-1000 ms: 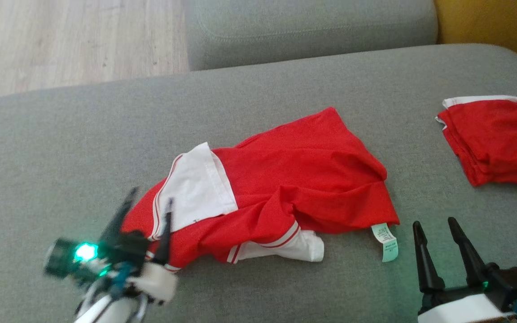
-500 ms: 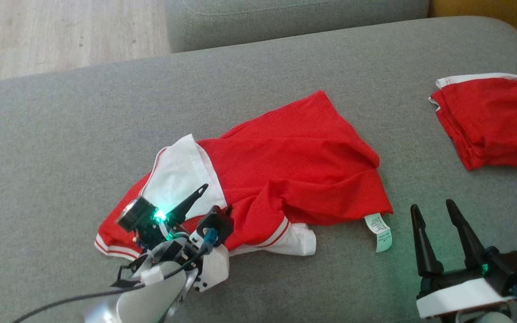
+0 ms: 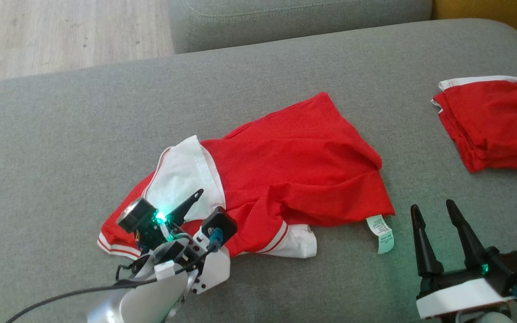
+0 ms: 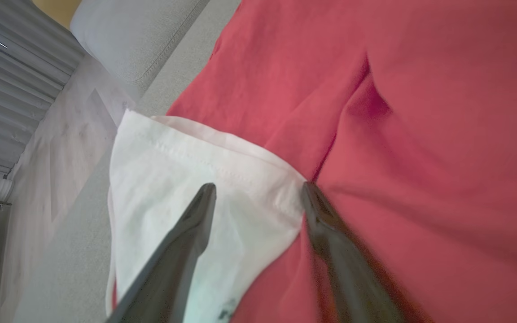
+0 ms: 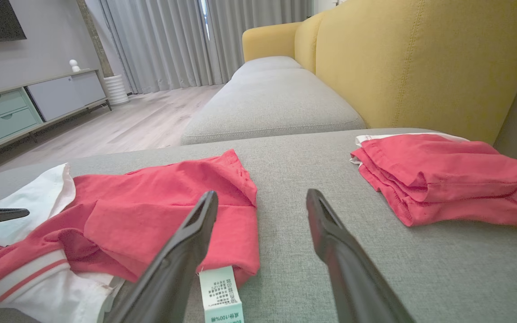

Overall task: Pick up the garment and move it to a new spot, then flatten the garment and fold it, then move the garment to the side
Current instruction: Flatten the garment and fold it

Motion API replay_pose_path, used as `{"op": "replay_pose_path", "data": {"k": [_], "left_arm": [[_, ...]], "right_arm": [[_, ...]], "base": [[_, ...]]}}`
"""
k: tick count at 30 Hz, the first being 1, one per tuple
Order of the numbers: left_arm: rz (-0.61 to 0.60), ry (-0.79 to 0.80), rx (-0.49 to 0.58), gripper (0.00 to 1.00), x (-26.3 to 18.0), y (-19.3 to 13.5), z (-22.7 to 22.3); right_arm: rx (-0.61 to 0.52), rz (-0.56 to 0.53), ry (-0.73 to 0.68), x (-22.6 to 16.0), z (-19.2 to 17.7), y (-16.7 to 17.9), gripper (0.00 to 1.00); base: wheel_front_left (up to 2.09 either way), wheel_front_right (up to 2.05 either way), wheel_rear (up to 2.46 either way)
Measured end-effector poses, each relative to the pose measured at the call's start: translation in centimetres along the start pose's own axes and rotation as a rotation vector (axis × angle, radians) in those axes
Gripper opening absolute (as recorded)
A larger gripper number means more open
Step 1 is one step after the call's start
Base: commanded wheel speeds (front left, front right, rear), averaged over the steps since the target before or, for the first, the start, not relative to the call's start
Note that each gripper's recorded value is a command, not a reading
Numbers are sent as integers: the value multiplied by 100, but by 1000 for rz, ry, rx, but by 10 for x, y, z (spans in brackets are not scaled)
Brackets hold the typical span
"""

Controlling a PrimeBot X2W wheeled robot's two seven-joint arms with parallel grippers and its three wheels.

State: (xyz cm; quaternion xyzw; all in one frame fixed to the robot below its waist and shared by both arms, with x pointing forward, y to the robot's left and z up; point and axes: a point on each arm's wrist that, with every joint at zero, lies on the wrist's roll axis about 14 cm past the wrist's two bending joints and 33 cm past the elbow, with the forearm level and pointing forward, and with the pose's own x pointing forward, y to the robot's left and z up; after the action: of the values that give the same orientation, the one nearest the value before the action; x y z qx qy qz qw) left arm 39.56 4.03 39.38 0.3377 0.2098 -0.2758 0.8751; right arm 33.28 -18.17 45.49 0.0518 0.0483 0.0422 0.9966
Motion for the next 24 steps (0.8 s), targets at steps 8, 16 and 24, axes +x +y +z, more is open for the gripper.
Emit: {"op": "replay_pose_path", "data": {"k": [8, 16, 24], "left_arm": [[37, -27, -31, 0, -6, 10, 5], [66, -37, -43, 0, -17, 22, 0], [32, 19, 20, 100, -28, 11, -27]], "right_arm": [[2, 11, -11, -1, 3, 4, 100], [2, 13, -28, -6, 7, 6, 100], [3, 17, -21, -6, 5, 7, 100]], "base": [[0, 0, 0], [0, 0, 0], [0, 0, 0]]}}
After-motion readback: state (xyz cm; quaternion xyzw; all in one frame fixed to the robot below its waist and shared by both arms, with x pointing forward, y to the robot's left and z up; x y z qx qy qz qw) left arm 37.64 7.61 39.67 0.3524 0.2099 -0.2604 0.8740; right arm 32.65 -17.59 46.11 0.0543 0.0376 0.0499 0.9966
